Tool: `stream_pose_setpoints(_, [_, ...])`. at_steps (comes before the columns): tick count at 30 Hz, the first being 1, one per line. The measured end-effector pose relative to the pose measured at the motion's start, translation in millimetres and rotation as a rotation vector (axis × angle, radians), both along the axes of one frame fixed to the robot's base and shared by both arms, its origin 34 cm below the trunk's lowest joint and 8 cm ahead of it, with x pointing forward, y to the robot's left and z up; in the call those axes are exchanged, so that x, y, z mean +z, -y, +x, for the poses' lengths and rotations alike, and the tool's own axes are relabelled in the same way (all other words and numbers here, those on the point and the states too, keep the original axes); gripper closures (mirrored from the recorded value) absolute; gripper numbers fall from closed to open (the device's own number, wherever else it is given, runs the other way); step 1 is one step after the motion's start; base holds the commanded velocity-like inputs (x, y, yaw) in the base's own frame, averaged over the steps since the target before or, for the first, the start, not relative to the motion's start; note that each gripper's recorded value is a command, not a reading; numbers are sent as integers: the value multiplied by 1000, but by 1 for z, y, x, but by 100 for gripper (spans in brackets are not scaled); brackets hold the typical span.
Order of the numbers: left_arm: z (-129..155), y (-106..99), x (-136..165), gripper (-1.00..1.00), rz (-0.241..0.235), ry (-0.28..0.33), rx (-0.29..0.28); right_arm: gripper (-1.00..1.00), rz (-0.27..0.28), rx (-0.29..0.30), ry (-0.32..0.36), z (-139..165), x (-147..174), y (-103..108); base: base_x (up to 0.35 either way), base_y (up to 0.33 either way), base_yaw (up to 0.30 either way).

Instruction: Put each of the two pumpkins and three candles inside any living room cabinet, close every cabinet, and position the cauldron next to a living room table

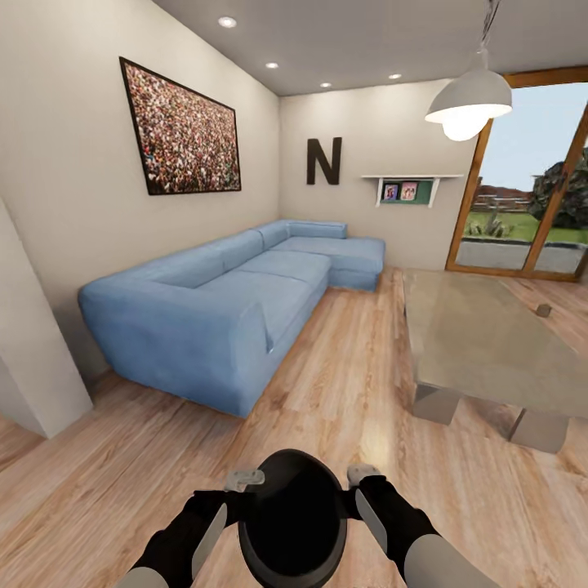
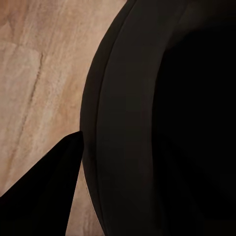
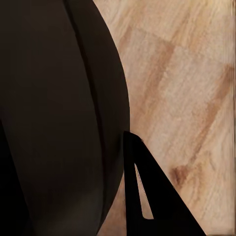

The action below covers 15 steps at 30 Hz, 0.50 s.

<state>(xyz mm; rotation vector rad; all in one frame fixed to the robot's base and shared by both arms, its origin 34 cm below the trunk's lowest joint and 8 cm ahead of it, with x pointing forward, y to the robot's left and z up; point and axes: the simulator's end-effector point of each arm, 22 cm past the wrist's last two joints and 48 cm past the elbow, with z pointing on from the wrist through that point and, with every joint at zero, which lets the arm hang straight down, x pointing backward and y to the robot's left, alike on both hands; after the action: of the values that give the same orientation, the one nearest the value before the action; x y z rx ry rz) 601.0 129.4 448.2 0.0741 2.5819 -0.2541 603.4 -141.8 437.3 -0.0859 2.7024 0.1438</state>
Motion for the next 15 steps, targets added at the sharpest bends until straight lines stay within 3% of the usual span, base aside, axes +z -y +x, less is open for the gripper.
stream_pose_setpoints(15, [1, 0, 4, 100, 0, 8, 0, 100, 0, 0, 8, 2, 4, 0, 0, 0, -251])
